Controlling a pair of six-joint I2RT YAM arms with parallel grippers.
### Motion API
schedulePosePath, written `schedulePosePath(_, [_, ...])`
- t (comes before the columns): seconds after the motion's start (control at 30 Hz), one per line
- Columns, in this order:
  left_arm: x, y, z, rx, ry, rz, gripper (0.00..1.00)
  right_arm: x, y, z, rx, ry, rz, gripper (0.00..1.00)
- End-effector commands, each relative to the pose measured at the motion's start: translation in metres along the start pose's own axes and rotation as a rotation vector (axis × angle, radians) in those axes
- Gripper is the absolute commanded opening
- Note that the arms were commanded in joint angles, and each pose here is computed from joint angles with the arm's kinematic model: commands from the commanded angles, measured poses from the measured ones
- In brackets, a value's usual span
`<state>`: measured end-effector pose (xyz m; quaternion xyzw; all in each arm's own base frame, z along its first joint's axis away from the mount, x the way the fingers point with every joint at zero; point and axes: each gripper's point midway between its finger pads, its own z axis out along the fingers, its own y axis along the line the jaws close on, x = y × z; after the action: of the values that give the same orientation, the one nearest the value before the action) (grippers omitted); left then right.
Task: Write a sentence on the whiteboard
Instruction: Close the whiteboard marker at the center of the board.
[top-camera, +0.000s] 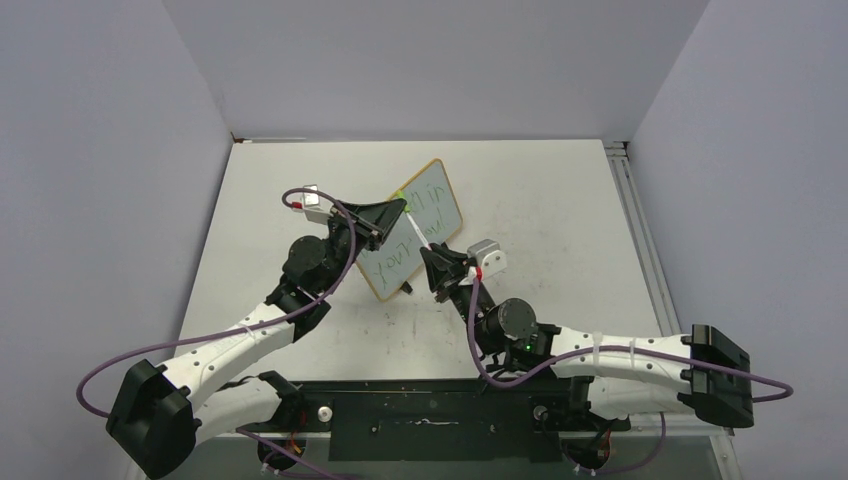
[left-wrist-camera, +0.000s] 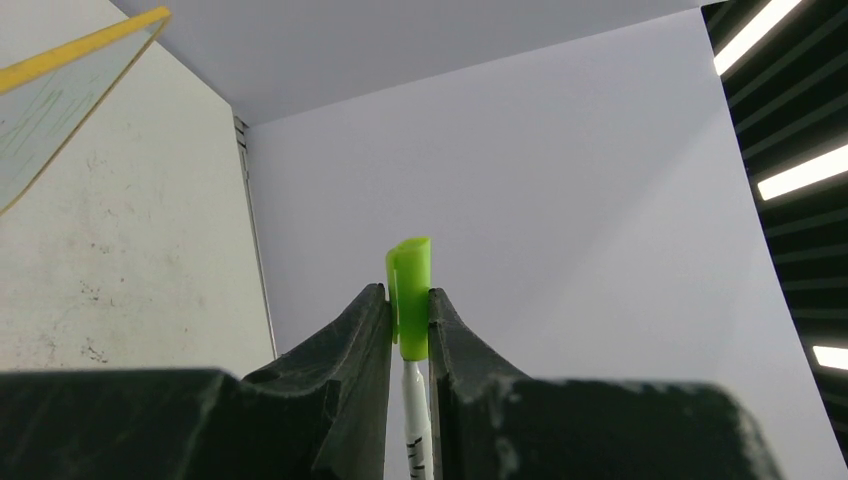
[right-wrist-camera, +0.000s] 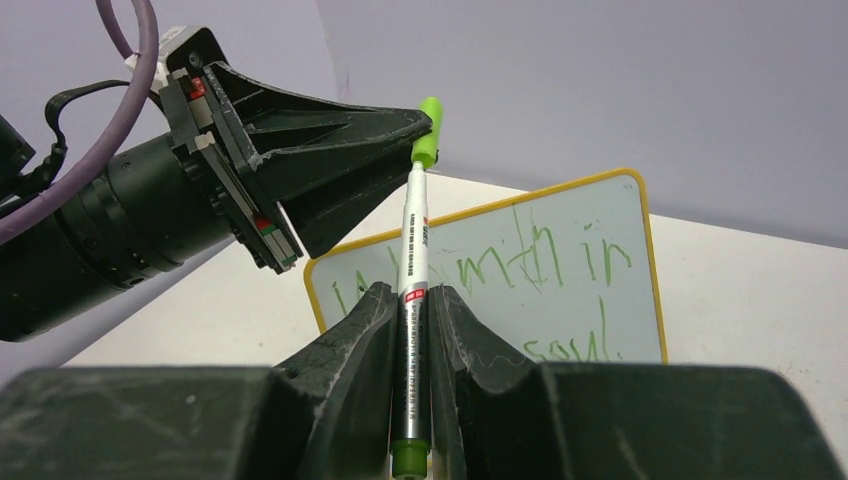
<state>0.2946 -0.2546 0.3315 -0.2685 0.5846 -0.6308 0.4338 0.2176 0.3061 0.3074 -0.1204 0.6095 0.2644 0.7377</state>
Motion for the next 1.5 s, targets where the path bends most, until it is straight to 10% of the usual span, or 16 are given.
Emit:
schedulePosePath(0.0, [0.012, -0.02, -0.006, 0.076, 0.045, -0.017, 0.0, -0.029, -0.001, 0.014, 0.027, -0.085, 0.008, 0.05])
schedulePosePath(1.47, [0.054, -0.027, -0.025, 0.123, 0.102, -0.019, 0.0, -0.035, -0.03, 0.042, 0.139, -0.177, -0.028, 0.05])
